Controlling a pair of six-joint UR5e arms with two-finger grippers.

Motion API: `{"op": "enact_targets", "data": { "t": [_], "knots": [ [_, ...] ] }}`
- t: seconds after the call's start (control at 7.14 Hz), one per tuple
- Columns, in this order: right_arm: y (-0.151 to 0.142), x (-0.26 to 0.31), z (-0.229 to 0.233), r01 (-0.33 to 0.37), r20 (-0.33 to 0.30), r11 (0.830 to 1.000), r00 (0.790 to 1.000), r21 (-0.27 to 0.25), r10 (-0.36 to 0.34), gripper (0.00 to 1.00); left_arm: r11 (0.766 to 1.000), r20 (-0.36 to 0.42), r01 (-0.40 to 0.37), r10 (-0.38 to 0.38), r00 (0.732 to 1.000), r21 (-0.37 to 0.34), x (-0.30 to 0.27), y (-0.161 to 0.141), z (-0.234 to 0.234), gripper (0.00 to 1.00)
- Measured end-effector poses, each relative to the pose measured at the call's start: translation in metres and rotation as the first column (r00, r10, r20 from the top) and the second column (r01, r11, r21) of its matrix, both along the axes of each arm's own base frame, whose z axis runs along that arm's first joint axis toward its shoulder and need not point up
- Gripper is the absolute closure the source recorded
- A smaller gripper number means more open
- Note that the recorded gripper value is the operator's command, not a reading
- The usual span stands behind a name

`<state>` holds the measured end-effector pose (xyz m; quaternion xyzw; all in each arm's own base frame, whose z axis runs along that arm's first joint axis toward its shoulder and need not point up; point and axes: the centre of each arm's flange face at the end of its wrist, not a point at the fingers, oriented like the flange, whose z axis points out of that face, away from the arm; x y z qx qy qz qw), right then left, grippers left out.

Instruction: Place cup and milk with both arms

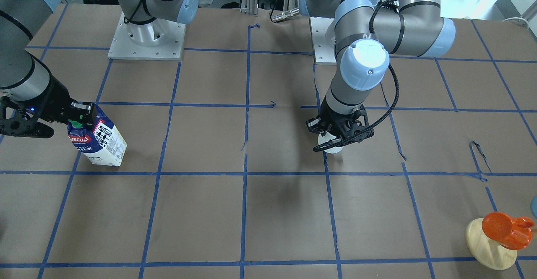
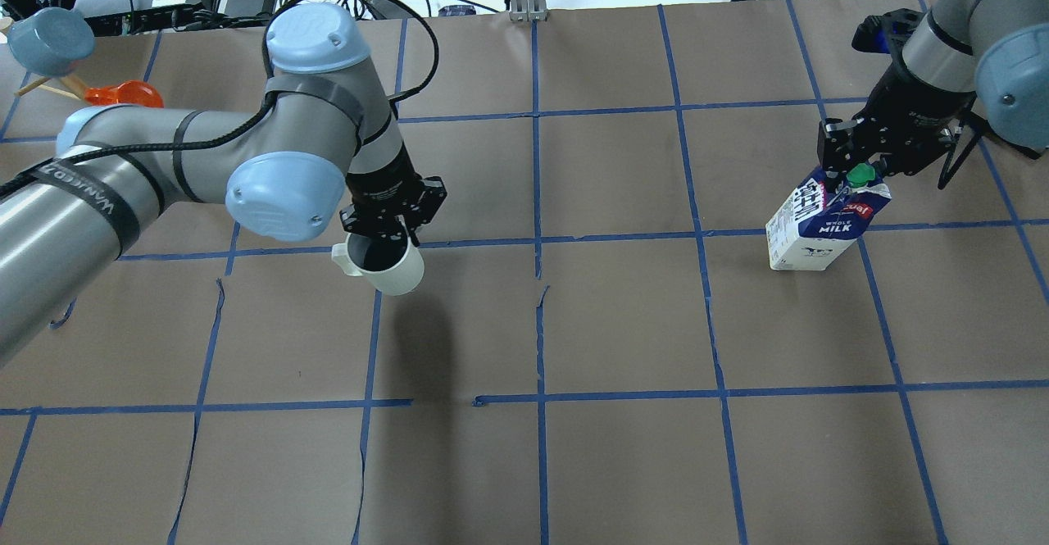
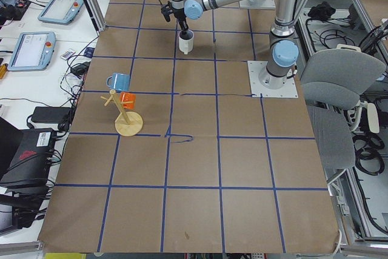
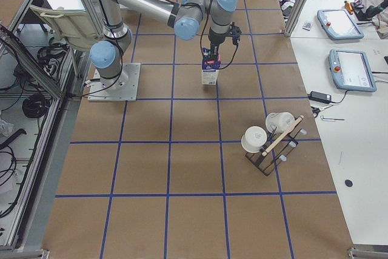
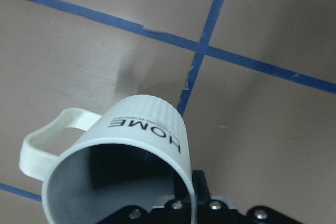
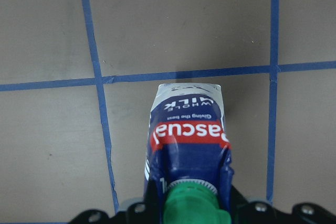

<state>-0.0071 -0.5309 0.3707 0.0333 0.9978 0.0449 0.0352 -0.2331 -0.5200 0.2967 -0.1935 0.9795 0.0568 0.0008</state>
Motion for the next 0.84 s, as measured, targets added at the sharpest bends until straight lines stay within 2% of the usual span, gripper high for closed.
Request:
{"op": "enact_targets", "data": {
  "t": [0.42, 0.84],
  "knots": [
    [-0.002, 0.011, -0.001, 0.035, 0.028, 0.999, 0.999, 0.008, -0.035, 0.85, 0.999, 0.008, -0.041, 0.041, 0.999, 0.005, -0.075, -0.012, -0.008, 1.0],
    [-0.001, 0.05, -0.003, 0.057, 0.017, 0.998, 0.998, 0.017, -0.058, 0.85, 0.997, 0.013, -0.07, 0.071, 0.997, -0.013, -0.143, -0.015, -0.014, 1.0]
  ]
}}
